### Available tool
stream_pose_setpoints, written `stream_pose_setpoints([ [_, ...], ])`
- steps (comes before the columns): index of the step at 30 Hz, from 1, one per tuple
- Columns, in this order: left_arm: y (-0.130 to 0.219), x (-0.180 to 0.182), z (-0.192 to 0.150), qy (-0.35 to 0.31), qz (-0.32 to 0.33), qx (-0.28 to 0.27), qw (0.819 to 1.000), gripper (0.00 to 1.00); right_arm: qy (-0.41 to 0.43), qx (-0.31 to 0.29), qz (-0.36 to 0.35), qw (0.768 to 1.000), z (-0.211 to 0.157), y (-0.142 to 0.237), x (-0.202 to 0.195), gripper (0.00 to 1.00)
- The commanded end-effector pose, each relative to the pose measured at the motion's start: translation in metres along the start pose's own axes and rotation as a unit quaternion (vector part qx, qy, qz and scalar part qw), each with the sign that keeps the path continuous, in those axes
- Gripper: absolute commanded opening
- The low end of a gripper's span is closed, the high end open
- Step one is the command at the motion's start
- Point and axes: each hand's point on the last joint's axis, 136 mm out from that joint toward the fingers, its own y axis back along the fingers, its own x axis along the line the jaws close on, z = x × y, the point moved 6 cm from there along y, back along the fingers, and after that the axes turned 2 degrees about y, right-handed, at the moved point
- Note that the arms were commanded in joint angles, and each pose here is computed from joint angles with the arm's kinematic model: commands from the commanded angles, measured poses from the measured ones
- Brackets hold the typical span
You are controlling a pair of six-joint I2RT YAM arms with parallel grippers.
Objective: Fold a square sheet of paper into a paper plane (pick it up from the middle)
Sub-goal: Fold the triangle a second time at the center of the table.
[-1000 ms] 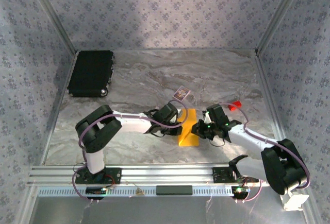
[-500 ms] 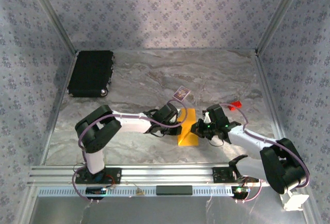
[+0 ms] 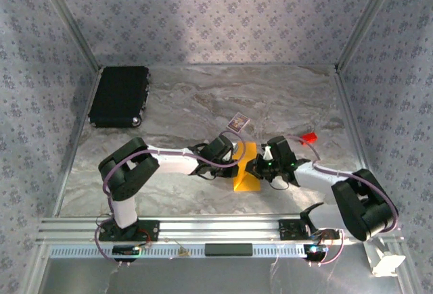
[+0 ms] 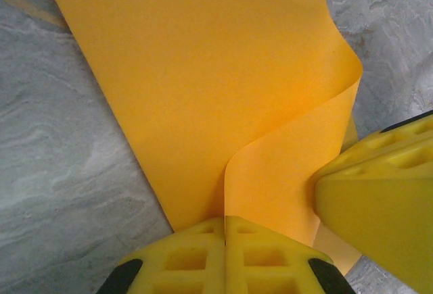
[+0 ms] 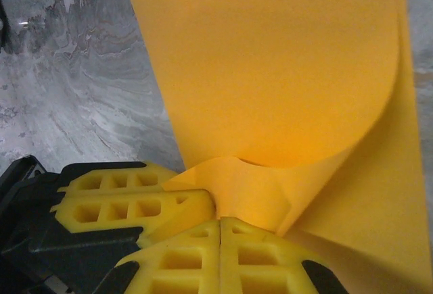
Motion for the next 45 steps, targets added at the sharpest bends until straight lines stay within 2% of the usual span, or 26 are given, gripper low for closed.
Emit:
stream_pose_setpoints([
  [1,-0.003,0.014,-0.012,0.006,0.024,0.021,0.999,0.00,0.006,-0.002,0.029,1.000,0.008,-0.005,0.017,0.02],
  [16,-0.004,0.019,-0.013,0.011,0.027,0.023,0.999,0.00,-0.029,0.009,-0.019,0.999,-0.007,-0.010,-0.031,0.02],
  [26,-0.004,0.021,-0.014,0.012,0.029,0.024,0.999,0.00,-0.004,-0.024,0.003,1.000,0.014,0.008,-0.007,0.03],
  [31,-0.003,0.021,-0.014,0.011,0.029,0.024,0.999,0.00,-0.017,-0.017,0.002,1.000,0.019,0.002,-0.016,0.02],
  [38,-0.002,0.022,-0.014,0.011,0.032,0.024,0.999,0.00,-0.051,-0.015,-0.046,0.998,0.011,-0.002,-0.045,0.01],
  [45,-0.002,0.023,-0.015,0.012,0.034,0.024,0.999,0.00,-0.025,-0.036,0.016,0.999,0.030,0.013,-0.014,0.02],
])
